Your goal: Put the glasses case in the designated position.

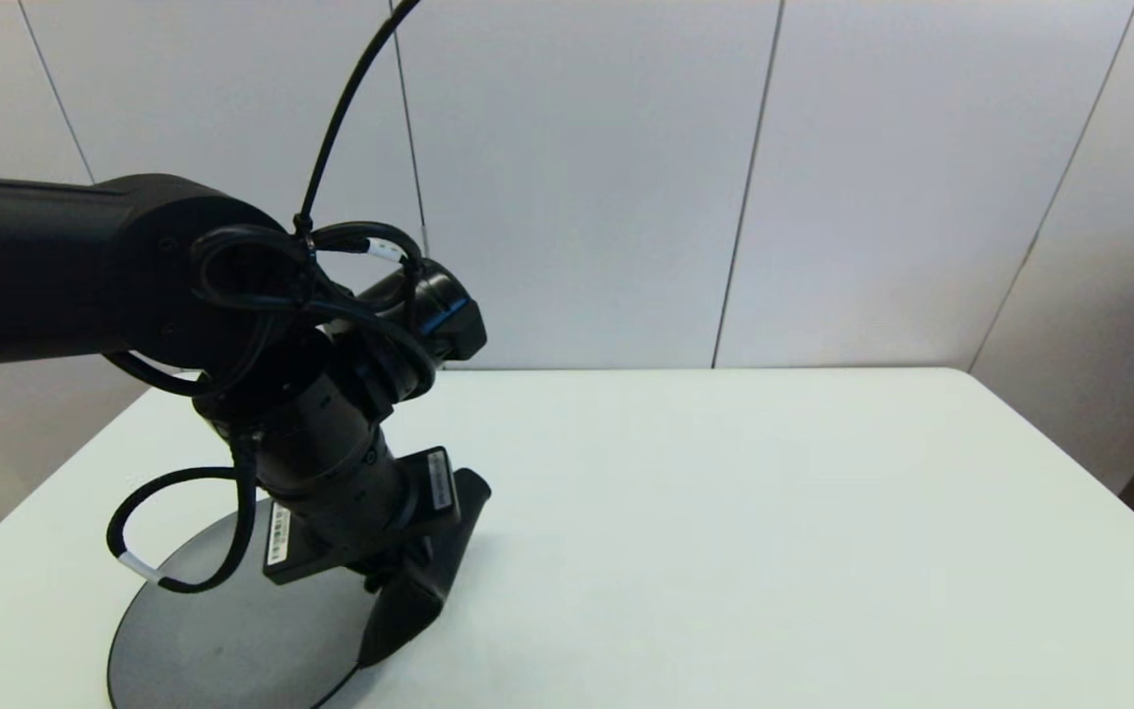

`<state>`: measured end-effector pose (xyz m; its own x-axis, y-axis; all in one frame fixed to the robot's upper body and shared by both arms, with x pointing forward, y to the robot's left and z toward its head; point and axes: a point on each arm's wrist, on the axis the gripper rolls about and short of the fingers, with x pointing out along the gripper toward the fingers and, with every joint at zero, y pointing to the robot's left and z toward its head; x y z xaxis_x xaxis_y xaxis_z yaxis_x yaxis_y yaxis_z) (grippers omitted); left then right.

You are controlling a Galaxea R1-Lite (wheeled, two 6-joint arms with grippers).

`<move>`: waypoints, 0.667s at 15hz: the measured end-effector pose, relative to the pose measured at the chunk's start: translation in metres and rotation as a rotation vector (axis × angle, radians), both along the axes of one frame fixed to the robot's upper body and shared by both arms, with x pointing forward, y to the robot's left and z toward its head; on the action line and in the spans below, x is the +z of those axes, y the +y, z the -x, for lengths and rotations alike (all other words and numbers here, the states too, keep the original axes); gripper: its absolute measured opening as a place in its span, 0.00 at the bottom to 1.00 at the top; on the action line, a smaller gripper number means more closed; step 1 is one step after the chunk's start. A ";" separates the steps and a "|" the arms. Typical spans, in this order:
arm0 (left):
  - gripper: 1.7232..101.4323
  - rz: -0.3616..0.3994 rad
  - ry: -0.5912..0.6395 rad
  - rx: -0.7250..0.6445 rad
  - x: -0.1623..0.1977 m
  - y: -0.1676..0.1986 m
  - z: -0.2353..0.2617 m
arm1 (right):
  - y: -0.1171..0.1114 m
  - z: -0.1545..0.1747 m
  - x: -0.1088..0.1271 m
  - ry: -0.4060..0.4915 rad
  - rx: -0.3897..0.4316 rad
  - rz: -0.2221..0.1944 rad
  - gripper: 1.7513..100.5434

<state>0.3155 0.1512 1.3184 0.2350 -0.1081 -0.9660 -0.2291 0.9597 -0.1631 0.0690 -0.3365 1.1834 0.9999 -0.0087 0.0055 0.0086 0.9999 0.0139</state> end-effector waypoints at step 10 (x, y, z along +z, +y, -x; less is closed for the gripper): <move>0.78 -0.004 -0.021 0.004 0.005 0.013 -0.003 | 0.000 0.000 0.000 0.000 0.000 0.000 0.97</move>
